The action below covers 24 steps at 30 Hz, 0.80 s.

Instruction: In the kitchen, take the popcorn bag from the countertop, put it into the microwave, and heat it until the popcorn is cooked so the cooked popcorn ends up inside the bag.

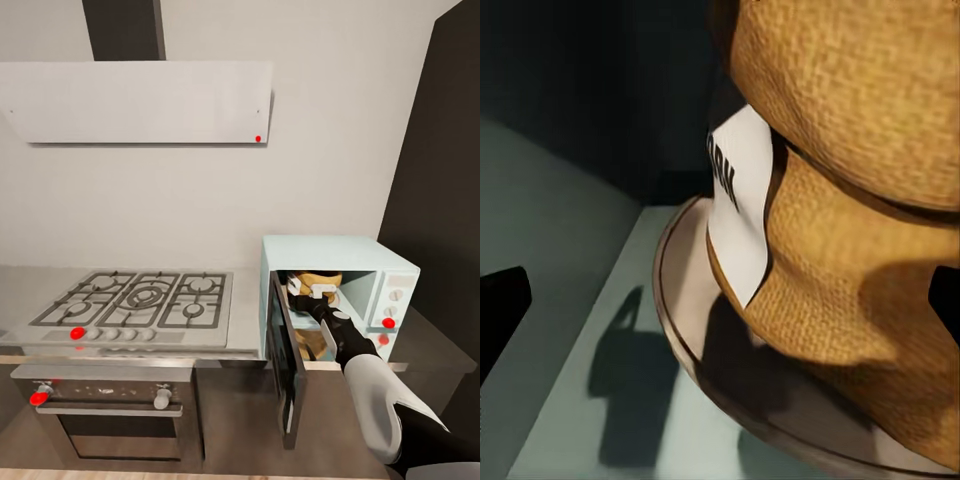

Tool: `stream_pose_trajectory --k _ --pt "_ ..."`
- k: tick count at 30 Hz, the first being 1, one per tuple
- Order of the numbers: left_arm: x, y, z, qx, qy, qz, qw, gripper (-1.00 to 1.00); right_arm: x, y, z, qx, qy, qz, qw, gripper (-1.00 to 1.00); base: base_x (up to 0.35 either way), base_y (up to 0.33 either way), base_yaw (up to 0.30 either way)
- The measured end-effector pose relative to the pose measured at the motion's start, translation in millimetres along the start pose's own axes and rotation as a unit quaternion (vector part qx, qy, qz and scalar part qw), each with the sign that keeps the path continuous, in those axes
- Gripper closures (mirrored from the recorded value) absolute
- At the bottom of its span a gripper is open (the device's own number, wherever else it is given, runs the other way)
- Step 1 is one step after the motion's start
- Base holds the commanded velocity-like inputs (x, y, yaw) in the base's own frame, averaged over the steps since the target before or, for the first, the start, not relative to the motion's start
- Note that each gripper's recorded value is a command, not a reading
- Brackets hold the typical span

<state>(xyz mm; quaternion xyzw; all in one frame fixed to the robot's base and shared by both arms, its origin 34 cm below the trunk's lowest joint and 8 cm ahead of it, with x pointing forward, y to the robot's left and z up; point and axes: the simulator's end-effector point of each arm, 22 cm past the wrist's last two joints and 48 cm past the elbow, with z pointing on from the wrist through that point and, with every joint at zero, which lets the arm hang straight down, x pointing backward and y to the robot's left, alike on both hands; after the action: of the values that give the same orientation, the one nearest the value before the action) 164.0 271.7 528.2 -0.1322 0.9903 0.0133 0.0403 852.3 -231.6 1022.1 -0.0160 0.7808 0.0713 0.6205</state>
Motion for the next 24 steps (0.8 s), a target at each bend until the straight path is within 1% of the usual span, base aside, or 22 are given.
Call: stream_pose_trajectory --k 2,5,14,18,24 --pt "-0.2 0.0 0.0 0.000 0.000 0.000 1.0000 -1.00 -0.2 -0.1 0.1 0.000 0.000 0.000 1.0000 -1.00 -0.091 0.000 0.000" --pt "-0.4 -0.1 0.1 0.000 0.000 0.000 1.0000 -1.00 0.2 -0.1 0.5 0.000 0.000 -0.001 1.0000 -1.00 -0.267 0.000 0.000" --pt "-0.1 -1.2 0.1 0.001 0.000 0.000 1.0000 -1.00 0.7 0.1 0.5 -0.001 0.002 -0.003 1.0000 -1.00 -0.328 0.000 0.000" --pt "-0.1 -1.3 0.1 0.001 0.000 0.000 1.0000 -1.00 2.0 -5.4 -0.1 0.002 0.005 -0.004 1.0000 -1.00 -0.332 0.000 0.000" --pt "-0.1 -1.1 0.1 0.001 0.000 0.000 1.0000 -1.00 2.0 -6.1 -0.3 0.002 0.006 -0.004 1.0000 -1.00 -0.317 0.000 0.000"
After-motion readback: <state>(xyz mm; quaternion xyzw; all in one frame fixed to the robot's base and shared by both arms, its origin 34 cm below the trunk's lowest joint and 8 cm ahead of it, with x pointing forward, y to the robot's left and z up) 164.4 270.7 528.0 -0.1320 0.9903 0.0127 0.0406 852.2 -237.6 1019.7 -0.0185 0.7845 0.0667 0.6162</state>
